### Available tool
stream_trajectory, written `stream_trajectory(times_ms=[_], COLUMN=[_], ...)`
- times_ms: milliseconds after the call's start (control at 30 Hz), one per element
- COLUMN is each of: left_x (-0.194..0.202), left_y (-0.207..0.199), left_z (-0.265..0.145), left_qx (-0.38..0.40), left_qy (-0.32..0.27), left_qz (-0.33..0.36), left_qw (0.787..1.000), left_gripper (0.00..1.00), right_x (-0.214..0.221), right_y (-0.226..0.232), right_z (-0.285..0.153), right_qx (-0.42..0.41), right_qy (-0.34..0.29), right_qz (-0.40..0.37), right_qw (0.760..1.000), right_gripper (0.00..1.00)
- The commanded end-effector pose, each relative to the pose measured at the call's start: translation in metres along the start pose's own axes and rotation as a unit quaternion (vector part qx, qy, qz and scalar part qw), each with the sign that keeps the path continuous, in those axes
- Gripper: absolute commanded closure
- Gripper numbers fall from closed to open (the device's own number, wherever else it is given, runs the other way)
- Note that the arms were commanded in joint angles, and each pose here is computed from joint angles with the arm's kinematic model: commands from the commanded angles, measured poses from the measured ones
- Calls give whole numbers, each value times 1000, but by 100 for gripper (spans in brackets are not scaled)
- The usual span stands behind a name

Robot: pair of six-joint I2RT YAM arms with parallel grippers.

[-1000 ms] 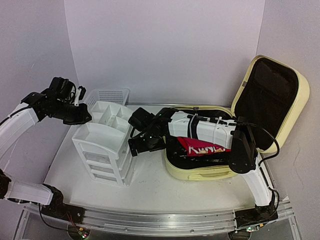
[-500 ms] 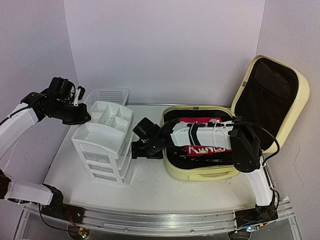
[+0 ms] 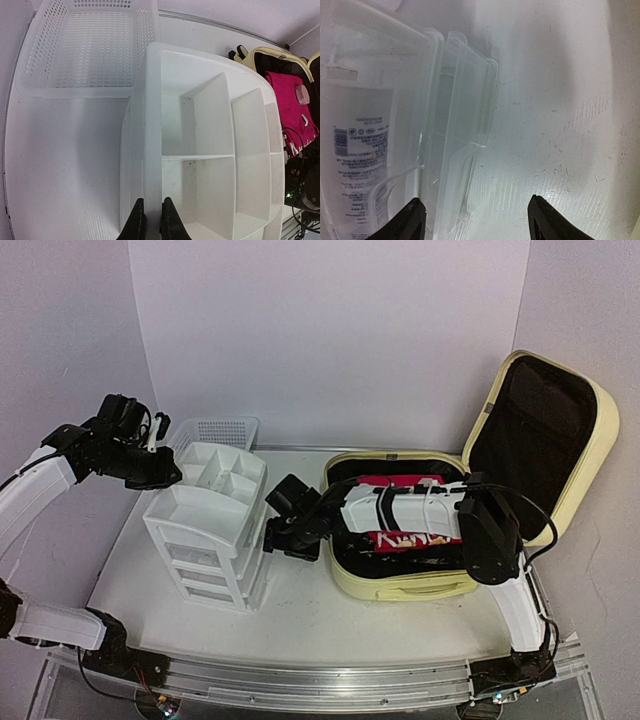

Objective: Open, take out, and arrange the luggage

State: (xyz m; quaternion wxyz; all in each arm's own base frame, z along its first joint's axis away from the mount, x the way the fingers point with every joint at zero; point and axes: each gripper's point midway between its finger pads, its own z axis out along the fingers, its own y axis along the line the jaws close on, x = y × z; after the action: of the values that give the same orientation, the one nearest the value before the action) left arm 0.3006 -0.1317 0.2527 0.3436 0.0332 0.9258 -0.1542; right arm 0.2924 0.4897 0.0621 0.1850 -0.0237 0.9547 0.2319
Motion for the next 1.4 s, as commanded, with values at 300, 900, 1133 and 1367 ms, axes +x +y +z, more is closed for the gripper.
stream_trajectory(times_ms=[300, 900, 1133, 1367], left_x=[38, 37, 38, 31], left_y=[11, 17, 20, 29], left_z=[14, 15, 18, 12], left_qx=[-24, -40, -49, -77], left_qy=[76, 73, 77, 59], left_qz=[22, 29, 31, 28], left_qw=[997, 996, 995, 995], left_gripper=[100, 100, 100, 100], right_x=[7, 8, 4, 18], right_y=[-22, -98, -99, -71], right_z=[6, -71, -76, -56], right_qx=[39, 280, 297, 216], right_qy=[-8, -41, -26, 13], right_qz=[15, -180, -233, -229], right_qw=[999, 942, 925, 949], right_gripper=[33, 32, 30, 17])
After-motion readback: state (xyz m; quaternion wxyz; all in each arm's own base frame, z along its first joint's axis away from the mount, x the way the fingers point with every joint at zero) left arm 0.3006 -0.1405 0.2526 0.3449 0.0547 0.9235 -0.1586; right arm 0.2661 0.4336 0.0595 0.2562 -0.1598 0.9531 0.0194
